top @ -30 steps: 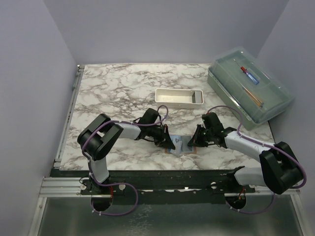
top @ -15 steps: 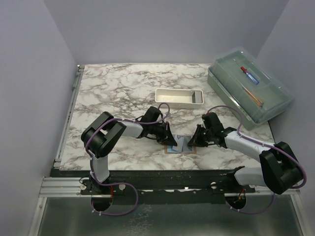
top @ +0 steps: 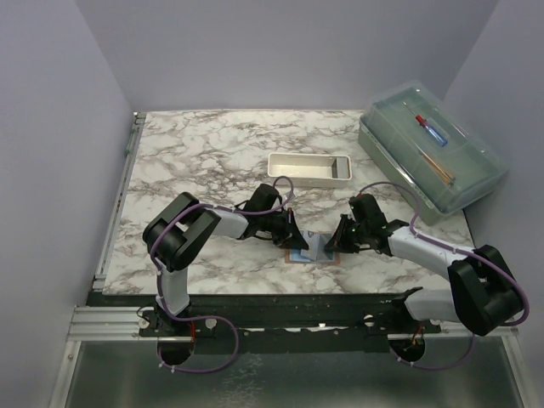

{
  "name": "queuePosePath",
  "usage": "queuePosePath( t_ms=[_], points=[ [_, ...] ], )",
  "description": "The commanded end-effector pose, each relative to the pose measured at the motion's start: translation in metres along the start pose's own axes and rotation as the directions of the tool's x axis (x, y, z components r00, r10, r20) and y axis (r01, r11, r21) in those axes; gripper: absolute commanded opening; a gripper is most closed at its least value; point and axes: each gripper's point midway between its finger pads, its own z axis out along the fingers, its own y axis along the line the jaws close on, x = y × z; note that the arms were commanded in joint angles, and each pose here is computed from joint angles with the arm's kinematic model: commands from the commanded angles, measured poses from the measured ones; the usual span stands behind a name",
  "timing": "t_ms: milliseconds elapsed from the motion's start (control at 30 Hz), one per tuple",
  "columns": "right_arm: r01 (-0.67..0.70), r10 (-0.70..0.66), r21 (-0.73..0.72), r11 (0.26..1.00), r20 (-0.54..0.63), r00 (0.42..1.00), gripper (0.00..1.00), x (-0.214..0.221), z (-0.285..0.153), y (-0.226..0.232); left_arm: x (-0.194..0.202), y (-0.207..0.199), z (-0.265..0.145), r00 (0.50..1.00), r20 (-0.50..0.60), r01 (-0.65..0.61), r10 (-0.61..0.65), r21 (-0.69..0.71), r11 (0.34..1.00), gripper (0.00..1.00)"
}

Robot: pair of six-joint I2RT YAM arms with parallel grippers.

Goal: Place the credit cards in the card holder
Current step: Insert the credit card into the card holder.

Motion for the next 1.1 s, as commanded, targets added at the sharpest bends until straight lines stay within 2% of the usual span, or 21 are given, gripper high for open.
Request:
queuePosePath(
  t_ms=[0, 233, 400, 500, 600, 800, 867, 1067],
  points=[
    [-0.017, 0.017, 0.019, 1.0, -0.018, 1.0, 0.0, 0.007, 0.003, -0.006, -0.006, 0.007, 0.006, 0.999, 0.045, 0.014, -0.013, -0.014, 1.0, 0.0],
    [-0.014, 0.015, 0.045, 0.999, -0.005, 1.0, 0.02, 0.003, 0.001, -0.009, -0.003, 0.001, 0.008, 0.999, 0.026, 0.042, -0.043, 0.035, 0.998, 0.0],
    [-0.01, 0.006, 0.15, 0.989, 0.03, 1.0, 0.14, -0.007, -0.009, -0.021, -0.003, -0.001, 0.009, 0.998, 0.017, 0.055, -0.056, 0.053, 0.997, 0.0],
    [-0.021, 0.014, 0.207, 0.978, 0.035, 0.999, 0.28, -0.01, -0.017, -0.027, -0.003, 0.001, 0.011, 0.998, 0.013, 0.061, -0.062, 0.056, 0.997, 0.0],
    [-0.026, 0.017, 0.231, 0.973, 0.044, 0.999, 0.32, -0.011, -0.021, -0.029, -0.003, 0.001, 0.012, 0.998, 0.012, 0.062, -0.063, 0.059, 0.996, 0.0],
    [-0.028, 0.015, 0.256, 0.966, 0.05, 0.999, 0.28, -0.013, -0.02, -0.034, -0.004, 0.002, 0.014, 0.998, 0.006, 0.063, -0.063, 0.063, 0.996, 0.0],
    [-0.033, 0.022, 0.27, 0.962, 0.042, 0.999, 0.22, -0.011, -0.018, -0.037, -0.004, 0.002, 0.014, 0.998, 0.007, 0.064, -0.065, 0.063, 0.996, 0.0],
    [-0.024, 0.022, 0.232, 0.972, 0.008, 1.0, 0.12, -0.007, -0.003, -0.034, -0.005, 0.001, 0.016, 0.998, 0.006, 0.066, -0.067, 0.075, 0.995, 0.0]
  ],
)
